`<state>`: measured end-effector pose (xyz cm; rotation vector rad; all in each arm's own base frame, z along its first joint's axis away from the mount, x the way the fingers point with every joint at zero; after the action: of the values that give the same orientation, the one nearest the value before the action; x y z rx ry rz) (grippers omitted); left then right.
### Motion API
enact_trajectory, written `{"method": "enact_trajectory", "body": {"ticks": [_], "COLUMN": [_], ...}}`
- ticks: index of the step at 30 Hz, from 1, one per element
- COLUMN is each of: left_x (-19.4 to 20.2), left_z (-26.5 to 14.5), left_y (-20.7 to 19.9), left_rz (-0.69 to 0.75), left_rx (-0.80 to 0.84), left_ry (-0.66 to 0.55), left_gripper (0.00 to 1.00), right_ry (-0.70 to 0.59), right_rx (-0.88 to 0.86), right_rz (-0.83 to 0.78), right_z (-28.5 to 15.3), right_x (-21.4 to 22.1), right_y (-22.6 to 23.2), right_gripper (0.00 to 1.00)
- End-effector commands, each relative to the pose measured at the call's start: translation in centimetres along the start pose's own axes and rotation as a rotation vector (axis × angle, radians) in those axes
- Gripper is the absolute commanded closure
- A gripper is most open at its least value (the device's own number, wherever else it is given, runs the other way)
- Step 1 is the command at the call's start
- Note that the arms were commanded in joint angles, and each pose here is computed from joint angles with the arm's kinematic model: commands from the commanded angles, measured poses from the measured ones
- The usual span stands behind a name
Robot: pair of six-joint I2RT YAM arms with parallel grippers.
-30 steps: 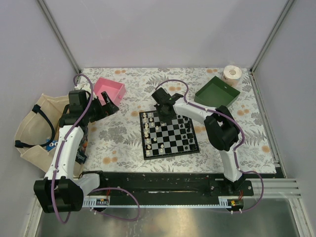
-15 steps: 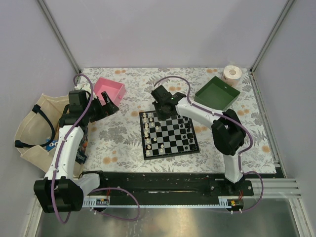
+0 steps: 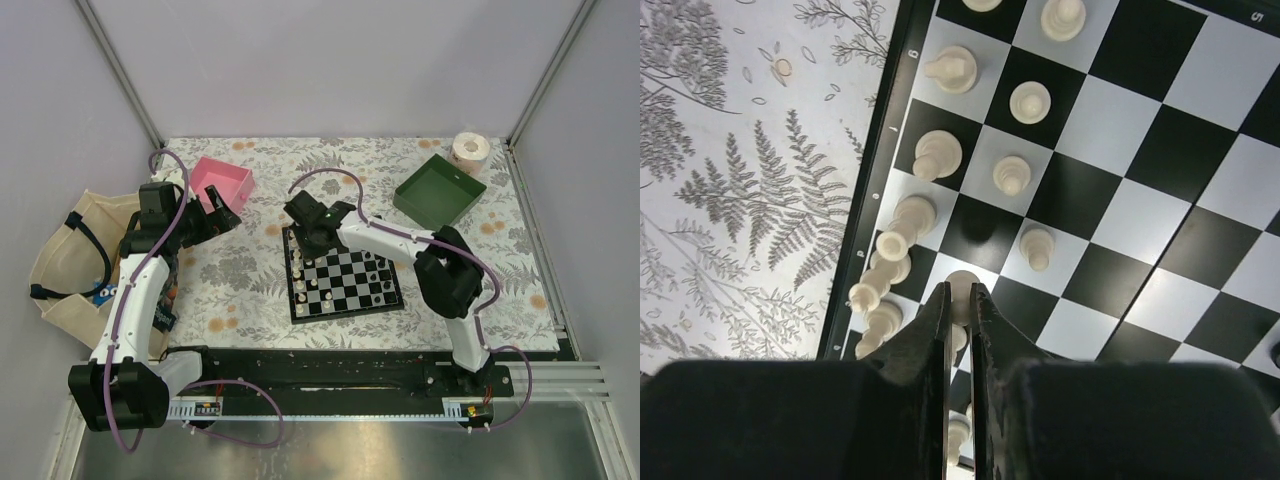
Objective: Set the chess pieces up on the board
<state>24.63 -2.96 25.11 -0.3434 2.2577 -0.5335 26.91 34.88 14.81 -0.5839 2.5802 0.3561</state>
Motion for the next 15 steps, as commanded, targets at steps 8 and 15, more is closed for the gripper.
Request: {"method": "enact_trajectory", "body": {"ticks": [8, 15], "left_x": [-0.7, -0.7], "left_z": [-0.2, -0.2], "left_y": [-0.5, -0.4], "left_rz": [0.025, 0.023], "left_rx": [0.034, 0.030], "left_ry": [-0.034, -0.032], "left_gripper": [0.01, 0.01], "right_ry": [-0.006, -0.018], "right_rx": [0.010, 0.056], "right_rz": [-0.002, -0.023], "right_z": [1.9, 2.2], "right_x": [-1.0, -1.5], "right_y": [0.6, 0.1], "right_gripper": [0.91, 0.91]}}
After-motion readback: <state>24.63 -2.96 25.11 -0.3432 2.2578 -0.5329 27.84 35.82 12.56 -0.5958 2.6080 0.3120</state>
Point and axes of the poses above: each gripper's point midway between its finger pads, its own z axis out along the fingers, its own y axis along the line the jaws close on, x = y × z, the point moved 8 cm from there along -z, back along the fingers
